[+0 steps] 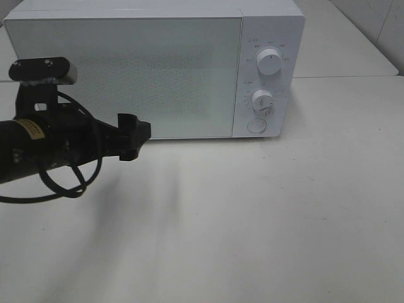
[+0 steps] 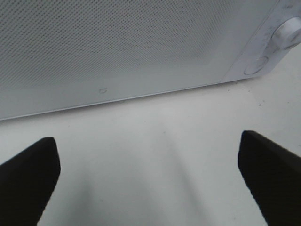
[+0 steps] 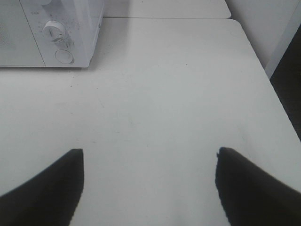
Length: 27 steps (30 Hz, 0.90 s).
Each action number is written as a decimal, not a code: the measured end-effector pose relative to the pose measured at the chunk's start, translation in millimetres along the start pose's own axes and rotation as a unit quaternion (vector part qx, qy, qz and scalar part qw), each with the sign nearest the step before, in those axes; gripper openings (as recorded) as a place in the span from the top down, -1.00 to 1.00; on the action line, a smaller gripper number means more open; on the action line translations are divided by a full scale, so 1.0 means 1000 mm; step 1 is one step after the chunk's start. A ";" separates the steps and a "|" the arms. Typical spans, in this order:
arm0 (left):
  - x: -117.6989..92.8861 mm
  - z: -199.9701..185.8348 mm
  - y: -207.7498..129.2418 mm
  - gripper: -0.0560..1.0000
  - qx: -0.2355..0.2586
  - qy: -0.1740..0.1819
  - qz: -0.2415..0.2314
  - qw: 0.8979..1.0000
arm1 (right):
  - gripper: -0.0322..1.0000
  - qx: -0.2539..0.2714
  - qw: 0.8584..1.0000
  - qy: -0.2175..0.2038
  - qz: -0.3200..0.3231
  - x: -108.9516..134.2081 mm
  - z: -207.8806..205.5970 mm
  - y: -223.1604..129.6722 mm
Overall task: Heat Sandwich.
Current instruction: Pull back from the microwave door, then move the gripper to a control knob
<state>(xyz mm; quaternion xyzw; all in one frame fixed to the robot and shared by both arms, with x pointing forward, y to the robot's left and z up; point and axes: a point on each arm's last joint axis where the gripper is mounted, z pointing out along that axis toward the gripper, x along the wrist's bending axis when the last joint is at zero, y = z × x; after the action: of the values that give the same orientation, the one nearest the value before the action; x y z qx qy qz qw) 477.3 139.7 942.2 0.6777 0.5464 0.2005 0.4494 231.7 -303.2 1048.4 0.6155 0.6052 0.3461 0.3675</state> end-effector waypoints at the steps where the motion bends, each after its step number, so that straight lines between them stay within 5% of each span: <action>1: 0.004 -0.003 0.003 -0.95 0.014 0.005 -0.004 1.000 | -0.51 0.000 1.000 0.000 0.000 0.000 0.000 0.000; 11: 0.047 -0.037 0.033 -0.95 0.153 0.040 -0.038 0.987 | -0.51 0.000 1.000 0.000 0.000 0.000 0.000 0.000; 21: 0.090 -0.096 0.069 -0.95 0.285 0.096 -0.038 0.953 | -0.51 0.000 1.000 0.000 0.000 0.000 0.000 0.000; 27: 0.099 -0.129 0.076 -0.95 0.320 0.124 -0.045 0.938 | -0.51 0.000 1.000 0.000 0.000 0.000 0.000 0.000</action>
<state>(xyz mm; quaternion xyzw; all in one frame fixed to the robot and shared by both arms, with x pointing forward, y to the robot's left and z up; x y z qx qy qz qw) 453.2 281.0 1049.9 0.7305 0.6627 0.0767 0.1459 231.8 -303.2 1048.5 0.6153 0.6051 0.3464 0.3678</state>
